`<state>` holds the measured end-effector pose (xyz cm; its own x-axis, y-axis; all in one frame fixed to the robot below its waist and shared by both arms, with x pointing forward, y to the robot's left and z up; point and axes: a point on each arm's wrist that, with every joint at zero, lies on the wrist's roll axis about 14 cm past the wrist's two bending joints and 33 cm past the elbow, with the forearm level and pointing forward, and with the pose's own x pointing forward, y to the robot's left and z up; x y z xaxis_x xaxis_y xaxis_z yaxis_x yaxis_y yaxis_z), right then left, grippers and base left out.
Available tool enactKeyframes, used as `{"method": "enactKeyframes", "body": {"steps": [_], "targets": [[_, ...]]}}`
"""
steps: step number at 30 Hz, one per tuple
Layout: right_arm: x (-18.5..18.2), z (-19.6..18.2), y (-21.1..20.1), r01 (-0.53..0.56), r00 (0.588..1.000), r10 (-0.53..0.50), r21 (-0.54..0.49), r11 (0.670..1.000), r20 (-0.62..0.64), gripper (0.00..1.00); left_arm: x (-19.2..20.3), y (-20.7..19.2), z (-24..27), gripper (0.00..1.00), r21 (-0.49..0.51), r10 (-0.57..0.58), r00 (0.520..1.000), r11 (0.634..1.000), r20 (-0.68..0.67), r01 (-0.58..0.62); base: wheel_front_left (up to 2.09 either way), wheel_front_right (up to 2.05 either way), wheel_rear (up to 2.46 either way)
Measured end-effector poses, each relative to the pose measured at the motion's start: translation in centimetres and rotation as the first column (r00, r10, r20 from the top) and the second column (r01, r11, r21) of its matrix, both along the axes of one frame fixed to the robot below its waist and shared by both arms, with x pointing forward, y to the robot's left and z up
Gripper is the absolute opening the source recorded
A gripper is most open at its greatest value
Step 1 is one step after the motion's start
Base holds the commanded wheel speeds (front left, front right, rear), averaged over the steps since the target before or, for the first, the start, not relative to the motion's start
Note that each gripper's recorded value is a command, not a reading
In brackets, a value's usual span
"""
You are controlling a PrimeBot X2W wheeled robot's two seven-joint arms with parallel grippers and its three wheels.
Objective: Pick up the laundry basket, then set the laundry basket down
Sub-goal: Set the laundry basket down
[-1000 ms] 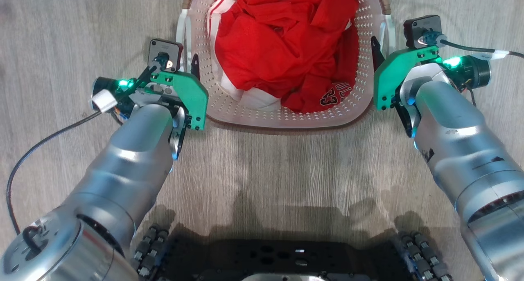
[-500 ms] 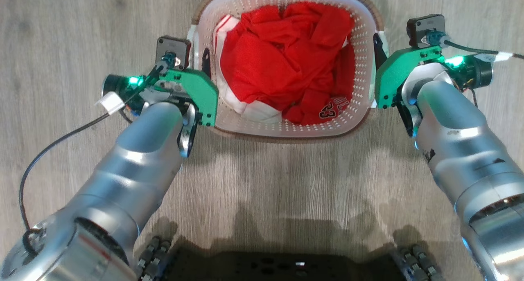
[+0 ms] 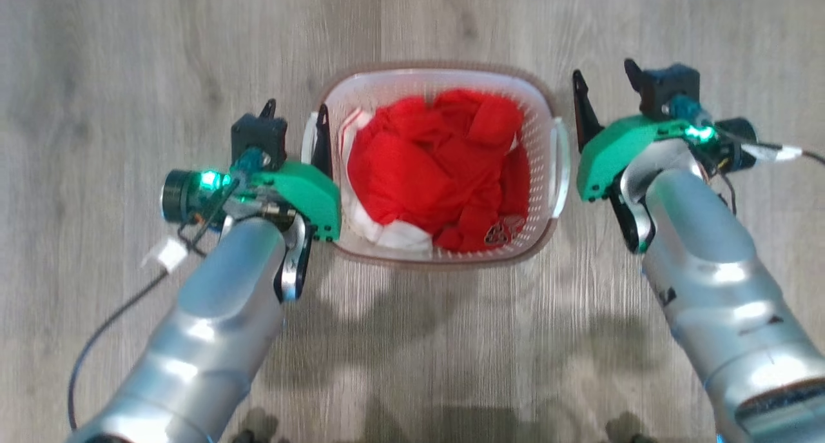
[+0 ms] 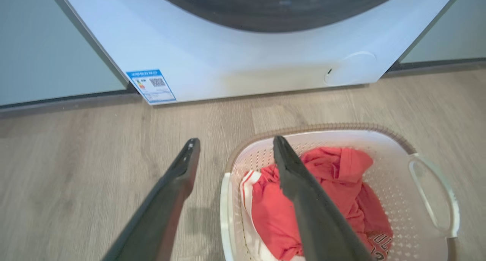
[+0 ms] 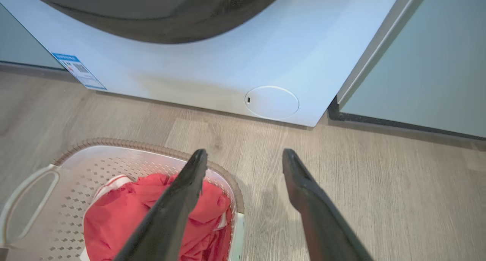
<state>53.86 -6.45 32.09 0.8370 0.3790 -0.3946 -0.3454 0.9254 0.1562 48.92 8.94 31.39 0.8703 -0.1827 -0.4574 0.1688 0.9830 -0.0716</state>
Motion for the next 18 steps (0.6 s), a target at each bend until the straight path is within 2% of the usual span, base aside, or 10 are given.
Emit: {"method": "enactKeyframes", "body": {"steps": [10, 18], "targets": [[-2.9, 8.0, -1.1, 0.049, 0.983, -0.059, 0.062, 0.997, 0.174, 1.0, -3.2, 1.0, 7.8, 1.0, -0.046, 0.051, 0.978, 0.998, 0.202, -0.042, 0.0, 0.0, 0.0], [-6.2, 12.0, -1.9, 0.07, 0.959, -0.095, 0.1, 0.993, 0.268, 1.0, -5.0, 1.0, 14.2, 1.0, -0.079, 0.051, 0.925, 0.997, 0.378, -0.023, 0.0, 0.0, 0.0]]}}
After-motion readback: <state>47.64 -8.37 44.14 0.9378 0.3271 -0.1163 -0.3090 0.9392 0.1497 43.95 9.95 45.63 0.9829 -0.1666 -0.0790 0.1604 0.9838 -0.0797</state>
